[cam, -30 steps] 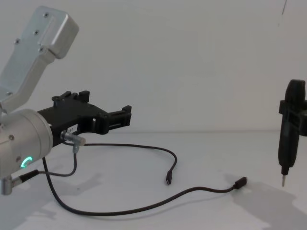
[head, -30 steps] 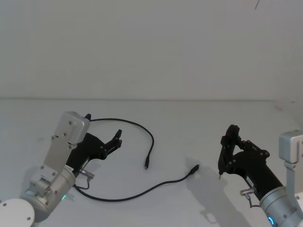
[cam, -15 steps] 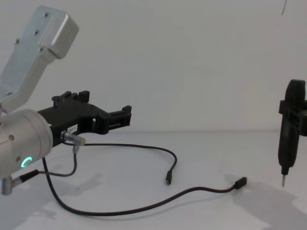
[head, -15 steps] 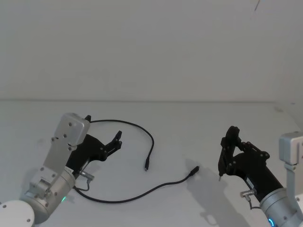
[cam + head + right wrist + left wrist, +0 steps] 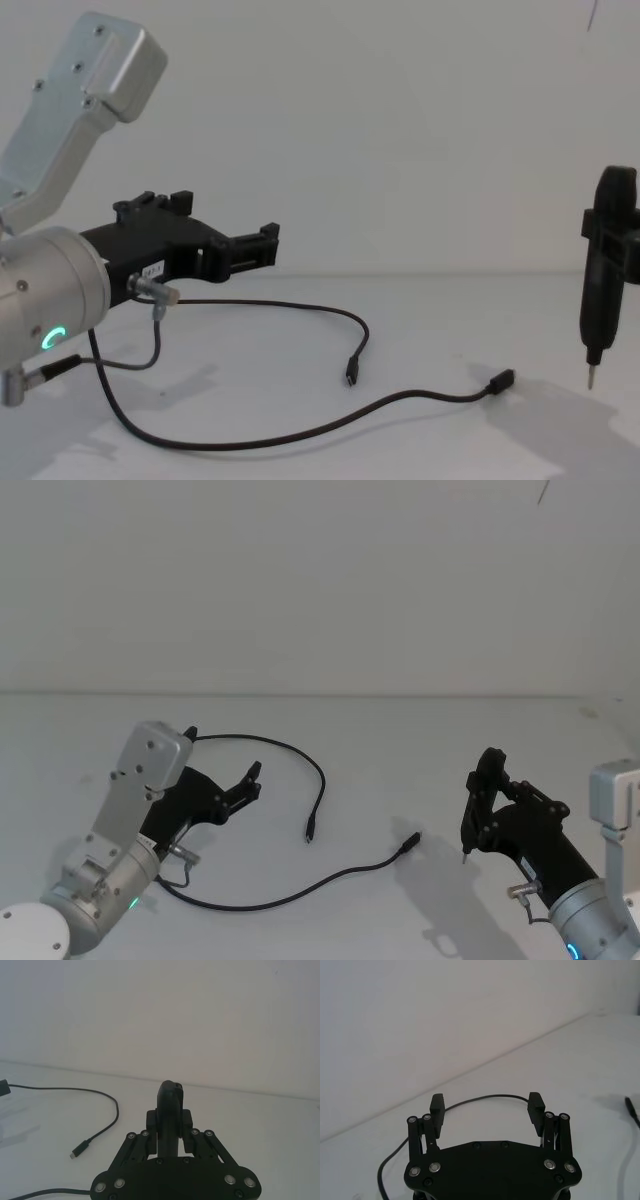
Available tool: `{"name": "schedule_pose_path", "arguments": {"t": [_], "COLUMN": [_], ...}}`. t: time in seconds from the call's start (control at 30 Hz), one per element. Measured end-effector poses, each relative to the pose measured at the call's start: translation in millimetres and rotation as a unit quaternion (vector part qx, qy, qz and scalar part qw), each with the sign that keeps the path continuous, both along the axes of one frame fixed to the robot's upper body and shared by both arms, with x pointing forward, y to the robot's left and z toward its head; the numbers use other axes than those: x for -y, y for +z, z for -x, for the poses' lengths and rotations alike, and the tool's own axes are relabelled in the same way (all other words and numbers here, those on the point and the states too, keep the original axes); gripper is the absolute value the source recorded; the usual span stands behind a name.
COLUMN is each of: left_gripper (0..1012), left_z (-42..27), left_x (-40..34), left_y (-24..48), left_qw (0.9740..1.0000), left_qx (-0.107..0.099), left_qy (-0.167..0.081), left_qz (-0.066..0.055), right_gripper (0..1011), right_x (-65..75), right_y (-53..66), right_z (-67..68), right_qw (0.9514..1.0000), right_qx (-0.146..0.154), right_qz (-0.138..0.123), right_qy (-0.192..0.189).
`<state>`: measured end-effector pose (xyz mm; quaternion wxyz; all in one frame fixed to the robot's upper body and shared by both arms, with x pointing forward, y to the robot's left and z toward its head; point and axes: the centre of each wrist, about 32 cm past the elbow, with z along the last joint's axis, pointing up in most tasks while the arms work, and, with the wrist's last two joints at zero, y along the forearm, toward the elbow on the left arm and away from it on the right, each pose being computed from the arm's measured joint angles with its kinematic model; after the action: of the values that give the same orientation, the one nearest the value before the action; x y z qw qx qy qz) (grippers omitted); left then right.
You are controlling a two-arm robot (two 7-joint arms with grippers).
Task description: Pick up the data cable with the one hand.
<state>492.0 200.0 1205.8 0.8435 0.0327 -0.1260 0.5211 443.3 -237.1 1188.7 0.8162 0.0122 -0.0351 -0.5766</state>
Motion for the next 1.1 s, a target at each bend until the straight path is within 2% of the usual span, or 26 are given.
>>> {"name": "schedule_pose_path", "arguments": {"t": [0.27,0.4,0.43,0.53,0.63,0.73,0.77,0.83,0.87,0.97,1.0,1.07,1.1], "left_gripper": [1001,1002,1001,1001,1001,1001,1001,1001,1001,1002,1001,1001,1001], "left_z": [0.6,0.9,0.9,0.9,0.5,-0.1,-0.6,-1.3,-2.0,-3.5,-4.7,-5.7,-7.1], "left_x": [-5.4,-9.1,-9.1,-11.7,-14.1,-15.3,-15.7,-15.8,-15.6,-14.8,-13.9,-12.9,-11.3], "left_y": [5.5,9.7,9.7,12.9,17.3,20.0,21.9,23.8,25.6,28.5,30.5,32.2,34.3], "left_qw": [0.9989,0.9969,0.9969,0.9946,0.9904,0.987,0.9847,0.9817,0.9789,0.9744,0.9706,0.9669,0.9632], "left_qx": [-0.017,-0.03,-0.03,-0.042,-0.059,-0.071,-0.079,-0.089,-0.098,-0.111,-0.122,-0.133,-0.143], "left_qy": [-0.041,-0.068,-0.068,-0.09,-0.117,-0.135,-0.146,-0.158,-0.168,-0.183,-0.195,-0.204,-0.214], "left_qz": [-0.013,-0.024,-0.024,-0.032,-0.043,-0.05,-0.054,-0.058,-0.062,-0.068,-0.072,-0.075,-0.078], "right_gripper": [279,279,279,279,279,279,279,279,279,279,279,279,279], "right_x": [0.0,0.0,0.0,0.0,0.0,0.0,0.0,0.0,0.0,0.0,0.0,0.0,0.0], "right_y": [0.0,0.0,0.0,0.0,0.0,0.0,0.0,0.0,0.0,0.0,0.0,0.0,0.0], "right_z": [0.0,0.0,0.0,0.0,0.0,0.0,0.0,0.0,0.0,0.0,0.0,0.0,0.0], "right_qw": [1.0,1.0,1.0,1.0,1.0,1.0,1.0,1.0,1.0,1.0,1.0,1.0,1.0], "right_qx": [0.0,0.0,0.0,0.0,0.0,0.0,0.0,0.0,0.0,0.0,0.0,0.0,0.0], "right_qz": [0.0,0.0,0.0,0.0,0.0,0.0,0.0,0.0,0.0,0.0,0.0,0.0,0.0], "right_qy": [0.0,0.0,0.0,0.0,0.0,0.0,0.0,0.0,0.0,0.0,0.0,0.0,0.0]}}
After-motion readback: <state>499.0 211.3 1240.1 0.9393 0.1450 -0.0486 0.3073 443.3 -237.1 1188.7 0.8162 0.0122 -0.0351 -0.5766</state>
